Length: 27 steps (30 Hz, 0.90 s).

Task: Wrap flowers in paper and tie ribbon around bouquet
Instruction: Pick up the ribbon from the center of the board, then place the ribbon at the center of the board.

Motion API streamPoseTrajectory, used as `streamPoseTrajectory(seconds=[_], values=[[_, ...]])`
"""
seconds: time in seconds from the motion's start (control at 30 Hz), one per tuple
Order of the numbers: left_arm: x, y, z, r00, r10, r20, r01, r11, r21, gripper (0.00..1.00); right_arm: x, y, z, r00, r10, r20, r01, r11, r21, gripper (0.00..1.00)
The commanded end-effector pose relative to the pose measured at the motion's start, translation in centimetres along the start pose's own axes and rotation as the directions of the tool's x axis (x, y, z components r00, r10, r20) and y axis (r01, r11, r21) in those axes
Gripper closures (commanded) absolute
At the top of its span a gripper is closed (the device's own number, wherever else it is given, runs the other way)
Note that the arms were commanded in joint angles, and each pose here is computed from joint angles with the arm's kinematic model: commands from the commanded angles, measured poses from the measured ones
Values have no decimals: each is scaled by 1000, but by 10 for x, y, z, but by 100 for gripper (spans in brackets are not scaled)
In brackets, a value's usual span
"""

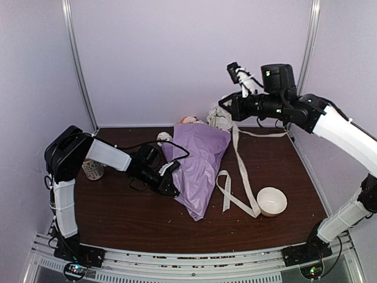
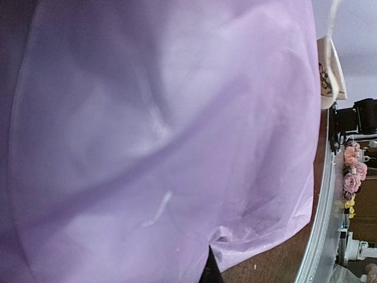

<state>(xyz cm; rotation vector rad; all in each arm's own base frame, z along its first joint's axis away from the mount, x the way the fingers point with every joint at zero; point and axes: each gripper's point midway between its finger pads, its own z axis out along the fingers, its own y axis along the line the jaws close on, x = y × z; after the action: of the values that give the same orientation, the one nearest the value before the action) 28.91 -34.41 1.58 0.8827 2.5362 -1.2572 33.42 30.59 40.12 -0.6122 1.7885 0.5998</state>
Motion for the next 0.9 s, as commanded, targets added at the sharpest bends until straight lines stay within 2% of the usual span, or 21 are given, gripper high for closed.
streamPoseTrajectory(seconds=[0.0,0.1,0.2,0.27,0.33,0.43,0.53,0.57,0.63,0.7,0.77,0.87], values=[[15,28,7,999,-28,-37,24,994,-106,100,90,68,12,970,-52,-239,-4,973,-229,100],[13,29,7,999,-26,-35,22,994,-109,100,168,89,27,898,-124,-423,12,966,-259,100],[12,29,6,999,-24,-34,21,993,-112,100,236,122,29,767,-251,-591,41,937,-346,100],[12,29,6,999,-25,-34,21,993,-114,100,263,148,23,678,-351,-646,61,903,-426,100],[13,30,7,999,-24,-36,19,993,-116,100,272,159,21,634,-406,-659,87,883,-460,95],[12,30,6,999,-22,-35,17,993,-120,100,263,166,21,658,-421,-624,91,868,-489,78],[11,30,5,999,-16,-34,11,992,-126,100,248,171,17,700,-415,-582,87,858,-506,38],[10,30,5,999,-14,-34,9,992,-126,100,243,171,17,711,-412,-571,96,860,-501,31],[10,30,5,999,-14,-33,10,992,-127,100,233,163,19,737,-379,-559,97,878,-468,26],[10,31,5,999,-14,-34,10,992,-128,100,219,145,27,789,-282,-546,67,923,-380,24],[11,30,5,999,-14,-35,9,992,-127,100,210,106,46,829,-135,-543,18,976,-216,23],[10,31,4,999,-13,-33,9,991,-130,100,214,33,73,807,172,-565,-175,983,49,24]])
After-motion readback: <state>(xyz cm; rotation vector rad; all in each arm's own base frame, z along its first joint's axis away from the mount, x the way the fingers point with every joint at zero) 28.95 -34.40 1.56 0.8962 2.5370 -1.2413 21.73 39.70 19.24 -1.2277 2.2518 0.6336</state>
